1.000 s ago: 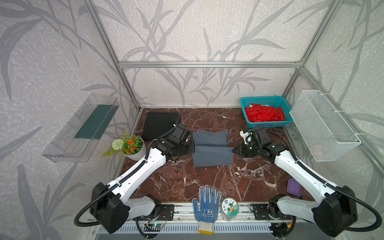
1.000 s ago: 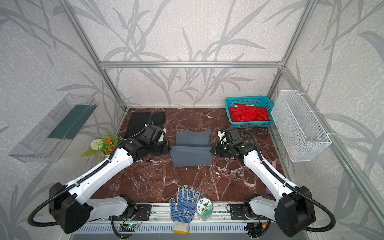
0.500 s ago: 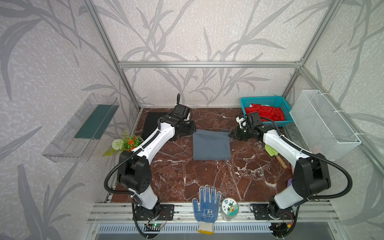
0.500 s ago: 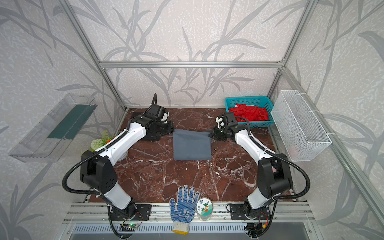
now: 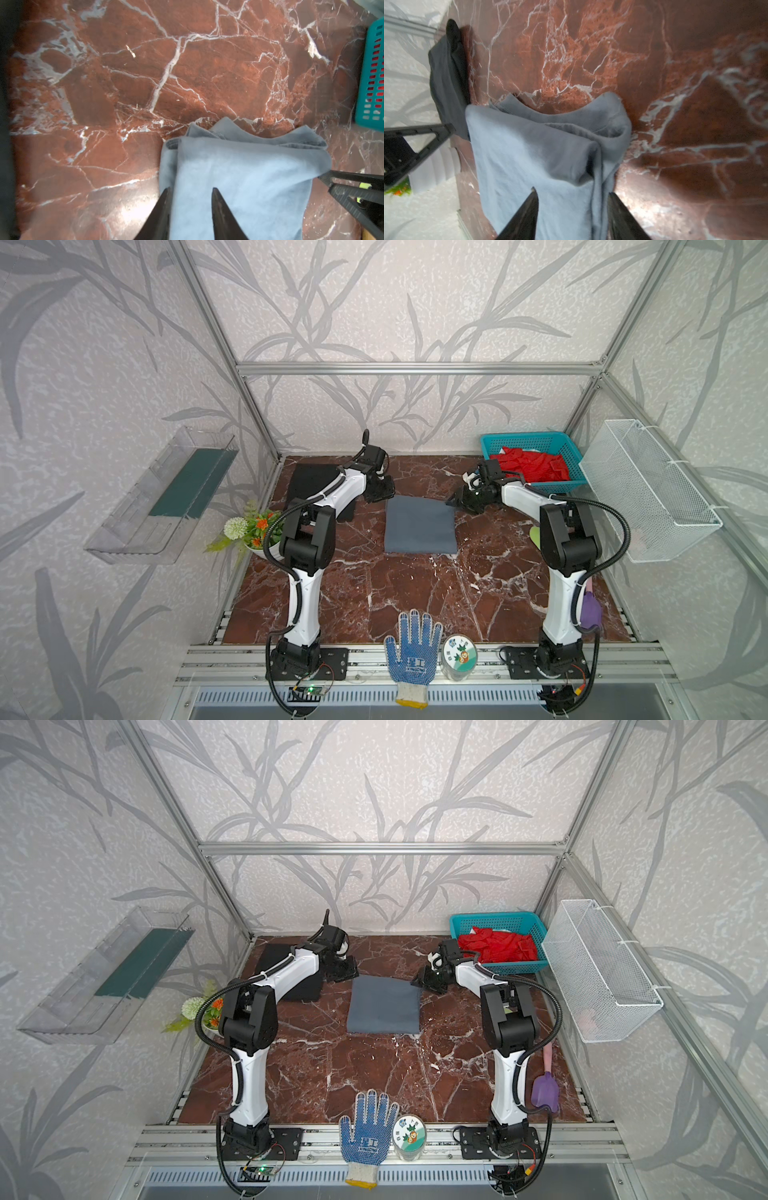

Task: Fold and stack the t-shirts
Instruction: 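Lift the near edge and fold it over toward the far edge with both grippers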

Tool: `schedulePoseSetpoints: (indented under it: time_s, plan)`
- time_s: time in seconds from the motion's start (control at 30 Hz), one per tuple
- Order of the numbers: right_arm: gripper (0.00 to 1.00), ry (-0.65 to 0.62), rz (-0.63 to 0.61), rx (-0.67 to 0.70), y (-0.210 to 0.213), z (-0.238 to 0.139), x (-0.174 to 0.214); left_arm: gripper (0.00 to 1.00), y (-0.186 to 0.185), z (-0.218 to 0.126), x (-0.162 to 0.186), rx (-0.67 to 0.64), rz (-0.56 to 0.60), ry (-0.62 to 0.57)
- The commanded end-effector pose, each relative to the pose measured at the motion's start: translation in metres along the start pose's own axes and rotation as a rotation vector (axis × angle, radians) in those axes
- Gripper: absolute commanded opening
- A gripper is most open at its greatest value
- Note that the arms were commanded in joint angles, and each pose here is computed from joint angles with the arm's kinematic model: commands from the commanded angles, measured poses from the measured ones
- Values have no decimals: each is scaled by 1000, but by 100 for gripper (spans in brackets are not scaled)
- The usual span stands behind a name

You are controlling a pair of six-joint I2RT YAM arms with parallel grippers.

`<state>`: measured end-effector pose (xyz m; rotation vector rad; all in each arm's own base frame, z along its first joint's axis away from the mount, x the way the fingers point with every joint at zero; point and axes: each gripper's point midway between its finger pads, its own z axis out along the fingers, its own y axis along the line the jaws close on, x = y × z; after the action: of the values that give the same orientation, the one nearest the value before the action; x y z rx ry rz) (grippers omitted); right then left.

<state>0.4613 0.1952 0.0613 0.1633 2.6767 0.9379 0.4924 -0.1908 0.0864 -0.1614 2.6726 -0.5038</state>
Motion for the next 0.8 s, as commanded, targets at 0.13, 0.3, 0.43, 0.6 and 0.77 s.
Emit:
schedulePoseSetpoints:
  time_s: [0.13, 0.3, 0.43, 0.6, 0.77]
  plan:
    - [43, -54, -122, -19, 41, -20, 10, 36, -24, -23, -1, 125, 57, -151]
    - [29, -2, -118, -46, 52, 10, 15, 32, -32, 2, 7, 187, 5, -126]
    - [28, -4, -99, -23, 38, 34, 7, 32, -33, 23, 1, 192, -13, -122]
    - [28, -32, -78, 28, 8, 47, -13, 32, -26, 57, 1, 174, -32, -79]
    - [27, -14, -6, 34, -22, 58, -14, 29, -11, 83, 7, 143, -78, -62]
